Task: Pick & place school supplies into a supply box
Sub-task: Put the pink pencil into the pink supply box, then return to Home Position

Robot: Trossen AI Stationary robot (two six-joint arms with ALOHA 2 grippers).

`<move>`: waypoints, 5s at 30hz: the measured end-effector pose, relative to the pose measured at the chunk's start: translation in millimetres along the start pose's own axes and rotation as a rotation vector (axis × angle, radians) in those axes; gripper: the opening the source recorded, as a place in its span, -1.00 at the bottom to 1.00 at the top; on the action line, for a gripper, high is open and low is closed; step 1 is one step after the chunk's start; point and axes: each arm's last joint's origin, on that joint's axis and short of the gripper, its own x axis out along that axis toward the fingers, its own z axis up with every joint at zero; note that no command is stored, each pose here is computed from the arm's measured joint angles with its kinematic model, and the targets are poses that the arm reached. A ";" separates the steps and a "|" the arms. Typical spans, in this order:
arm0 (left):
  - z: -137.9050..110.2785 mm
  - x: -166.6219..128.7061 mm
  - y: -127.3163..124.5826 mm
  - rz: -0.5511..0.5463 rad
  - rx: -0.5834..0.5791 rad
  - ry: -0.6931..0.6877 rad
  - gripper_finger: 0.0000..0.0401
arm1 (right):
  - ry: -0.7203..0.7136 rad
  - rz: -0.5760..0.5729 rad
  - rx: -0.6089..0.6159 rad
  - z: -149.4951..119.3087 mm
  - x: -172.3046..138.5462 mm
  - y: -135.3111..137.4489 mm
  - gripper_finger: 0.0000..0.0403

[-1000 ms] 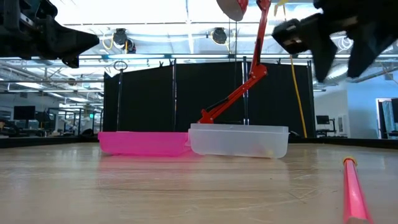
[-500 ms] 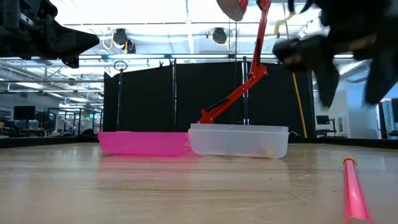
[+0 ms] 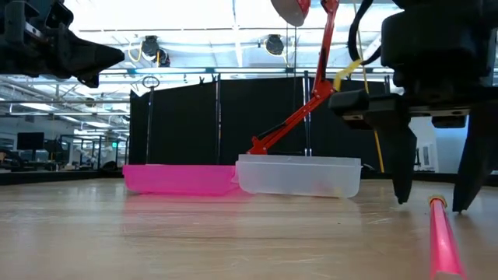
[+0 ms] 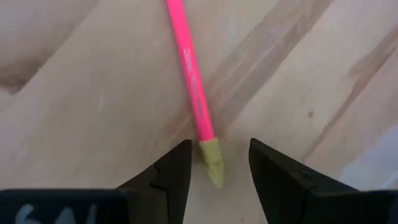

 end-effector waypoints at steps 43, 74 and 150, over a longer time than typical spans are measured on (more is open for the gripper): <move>0.1 0.0 0.0 0.000 0.002 -0.001 -0.76 | -0.083 -0.181 -0.019 -7.3 -90.0 -11.0 -0.95; -15.3 -1.2 -0.5 0.003 -0.033 0.156 -0.76 | 0.161 0.016 -0.759 -35.3 -101.2 -166.0 -0.96; -11.2 -0.9 3.6 0.142 -0.030 0.111 -0.76 | -0.684 -0.107 0.150 -100.3 -169.6 -156.7 -0.96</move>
